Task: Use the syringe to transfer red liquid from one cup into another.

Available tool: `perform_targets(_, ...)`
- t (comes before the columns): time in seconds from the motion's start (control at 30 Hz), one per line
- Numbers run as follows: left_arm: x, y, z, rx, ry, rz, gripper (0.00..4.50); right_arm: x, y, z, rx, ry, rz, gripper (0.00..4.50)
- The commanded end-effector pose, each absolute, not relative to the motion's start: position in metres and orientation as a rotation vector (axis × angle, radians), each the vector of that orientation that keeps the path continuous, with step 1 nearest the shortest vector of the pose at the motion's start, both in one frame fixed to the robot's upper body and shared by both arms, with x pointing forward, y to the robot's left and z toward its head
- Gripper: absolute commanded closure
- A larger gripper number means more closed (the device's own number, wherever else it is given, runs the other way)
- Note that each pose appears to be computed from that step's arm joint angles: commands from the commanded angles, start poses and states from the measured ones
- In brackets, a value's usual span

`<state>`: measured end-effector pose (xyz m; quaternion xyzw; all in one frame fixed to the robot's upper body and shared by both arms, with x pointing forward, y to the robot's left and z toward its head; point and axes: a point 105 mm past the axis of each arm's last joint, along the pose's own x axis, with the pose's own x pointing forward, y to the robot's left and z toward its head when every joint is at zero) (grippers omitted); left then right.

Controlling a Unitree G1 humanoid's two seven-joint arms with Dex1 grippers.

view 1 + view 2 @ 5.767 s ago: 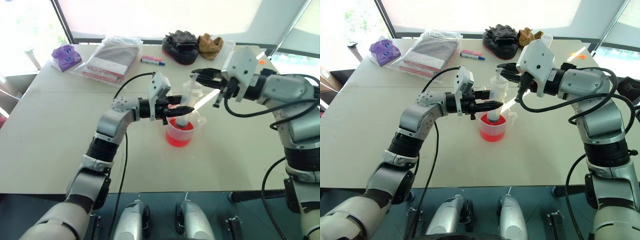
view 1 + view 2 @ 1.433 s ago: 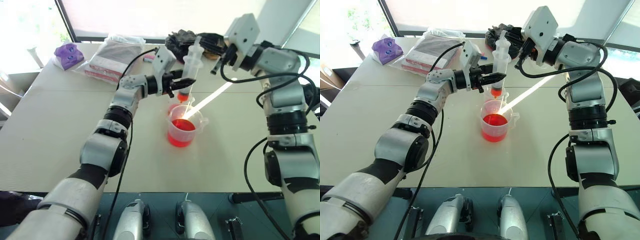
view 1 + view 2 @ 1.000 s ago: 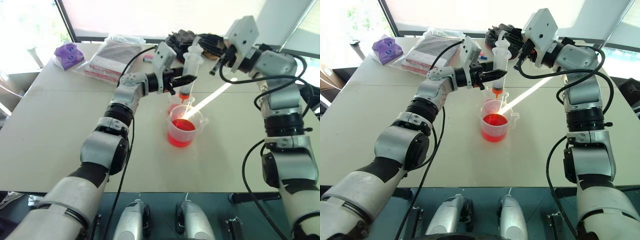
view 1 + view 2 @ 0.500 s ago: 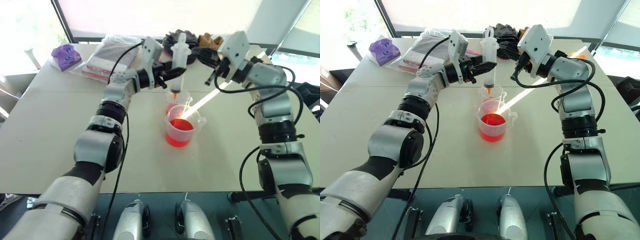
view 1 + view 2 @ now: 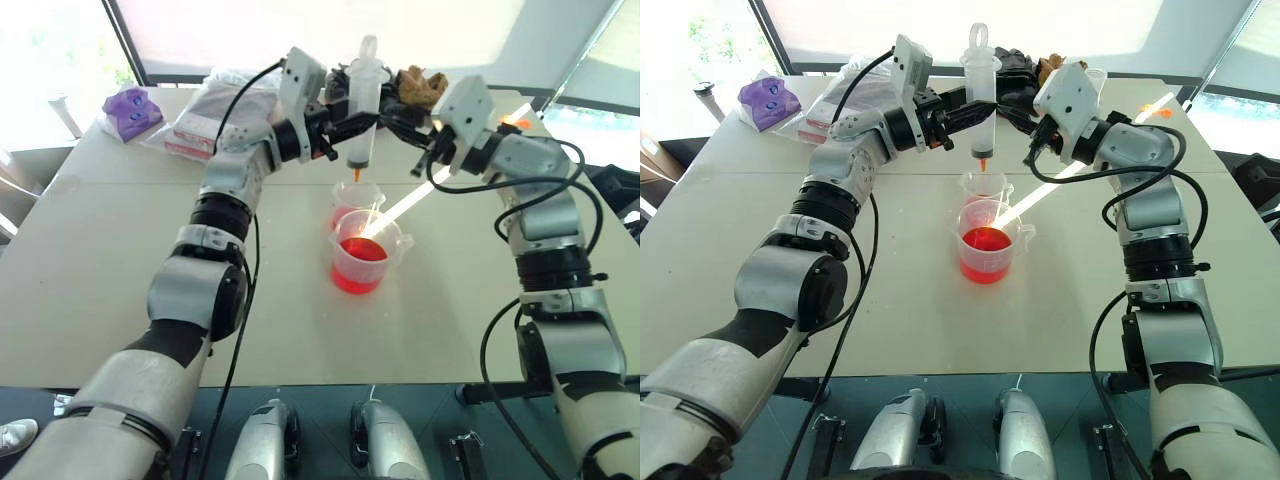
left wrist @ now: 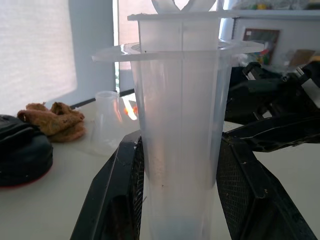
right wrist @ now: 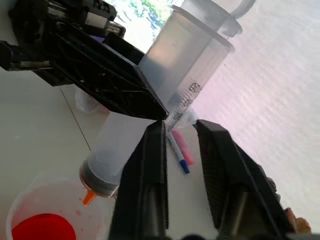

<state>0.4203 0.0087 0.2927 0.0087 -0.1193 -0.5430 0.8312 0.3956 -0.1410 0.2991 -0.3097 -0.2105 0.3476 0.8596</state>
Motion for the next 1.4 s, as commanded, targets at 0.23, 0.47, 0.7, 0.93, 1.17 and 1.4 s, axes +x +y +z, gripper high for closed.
perform_targets(0.23, 0.423, 0.028, 0.343, -0.074, -0.329, -1.028, 2.94, 0.384, -0.192, 0.345, -0.671, -0.539, 0.488, 0.63)
perform_targets(0.47, 0.430, 0.079, 0.356, -0.107, 0.002, -0.834, 2.94, 0.366, -0.218, 0.343, -0.540, -0.473, 0.508, 0.63)
perform_targets(0.7, 0.419, 0.120, 0.277, -0.174, 0.475, -0.629, 2.94, 0.339, -0.205, 0.319, -0.476, -0.328, 0.687, 0.63)
perform_targets(0.93, 0.382, 0.142, 0.181, -0.265, 0.799, -0.506, 2.94, 0.300, -0.180, 0.296, -0.355, -0.130, 0.956, 0.63)
perform_targets(1.17, 0.364, 0.137, 0.154, -0.228, 0.834, -0.541, 2.94, 0.266, -0.163, 0.278, -0.266, 0.080, 1.174, 0.63)
perform_targets(1.4, 0.361, 0.130, 0.143, -0.238, 0.878, -0.542, 2.94, 0.262, -0.150, 0.270, -0.243, 0.094, 1.212, 0.63)
